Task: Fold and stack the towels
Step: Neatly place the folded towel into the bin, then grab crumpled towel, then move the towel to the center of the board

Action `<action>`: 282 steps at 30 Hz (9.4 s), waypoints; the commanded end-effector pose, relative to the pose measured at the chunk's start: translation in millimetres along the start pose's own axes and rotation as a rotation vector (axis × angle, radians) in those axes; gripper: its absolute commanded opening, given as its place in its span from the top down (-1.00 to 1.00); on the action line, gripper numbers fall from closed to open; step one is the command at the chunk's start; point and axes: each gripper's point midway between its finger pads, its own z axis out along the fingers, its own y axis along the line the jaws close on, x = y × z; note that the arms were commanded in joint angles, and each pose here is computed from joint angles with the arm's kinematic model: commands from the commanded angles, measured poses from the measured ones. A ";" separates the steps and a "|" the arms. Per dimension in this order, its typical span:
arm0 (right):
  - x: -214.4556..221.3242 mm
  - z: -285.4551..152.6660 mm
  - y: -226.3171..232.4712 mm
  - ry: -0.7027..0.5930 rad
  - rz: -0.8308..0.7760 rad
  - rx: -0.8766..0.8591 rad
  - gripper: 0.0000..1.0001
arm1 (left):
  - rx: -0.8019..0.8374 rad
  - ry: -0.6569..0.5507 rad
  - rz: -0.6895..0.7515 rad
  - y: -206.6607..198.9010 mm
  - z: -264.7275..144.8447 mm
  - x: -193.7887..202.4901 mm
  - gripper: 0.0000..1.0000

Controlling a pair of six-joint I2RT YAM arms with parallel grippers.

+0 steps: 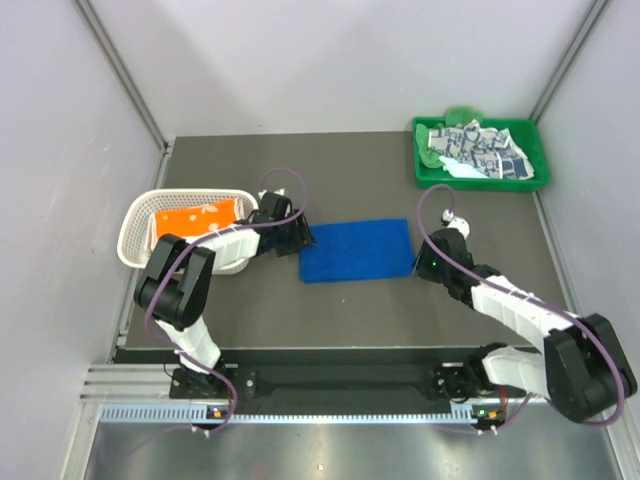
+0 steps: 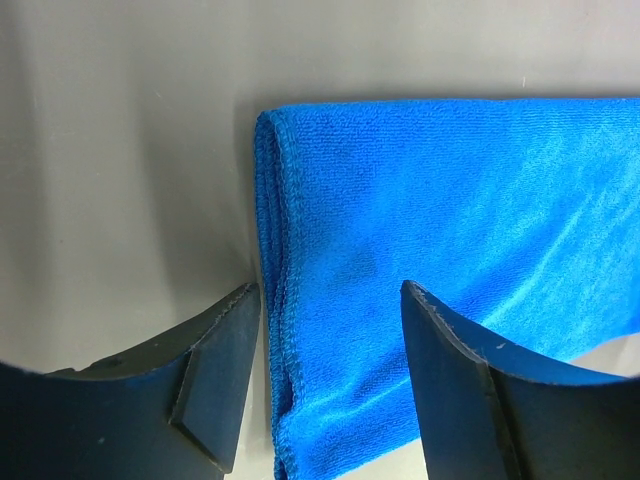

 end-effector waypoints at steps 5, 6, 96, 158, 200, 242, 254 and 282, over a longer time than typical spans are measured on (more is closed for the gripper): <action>-72.9 -25.7 63.8 -0.165 -0.106 -0.125 0.21 | -0.259 0.182 -0.024 62.3 3.6 64.2 -0.29; -74.2 -23.4 67.2 -0.164 -0.117 -0.127 0.21 | -0.274 0.202 -0.019 62.3 6.3 70.0 -0.30; -159.1 -100.7 195.1 -0.305 -0.235 -0.475 0.24 | -1.082 -0.457 0.232 150.5 -261.2 -210.9 1.00; -127.2 -65.4 169.9 -0.252 -0.277 -0.369 0.22 | -0.727 -0.370 -0.391 243.6 -155.5 -114.9 0.01; -364.8 111.2 9.0 -0.592 0.013 0.092 -0.04 | 0.034 -0.268 0.136 -35.9 -161.1 -71.2 -0.10; -451.4 55.1 -5.7 -0.829 0.139 0.100 1.00 | 0.036 -0.228 0.212 -43.0 -149.5 -68.7 -0.05; -430.1 -99.7 66.5 -0.919 0.068 -0.076 0.99 | 0.061 -0.237 0.222 -49.3 -157.3 -70.3 -0.01; -170.2 -36.0 14.5 -0.368 0.180 -0.117 0.48 | 0.219 -0.076 0.109 -62.9 -102.5 -26.9 -0.06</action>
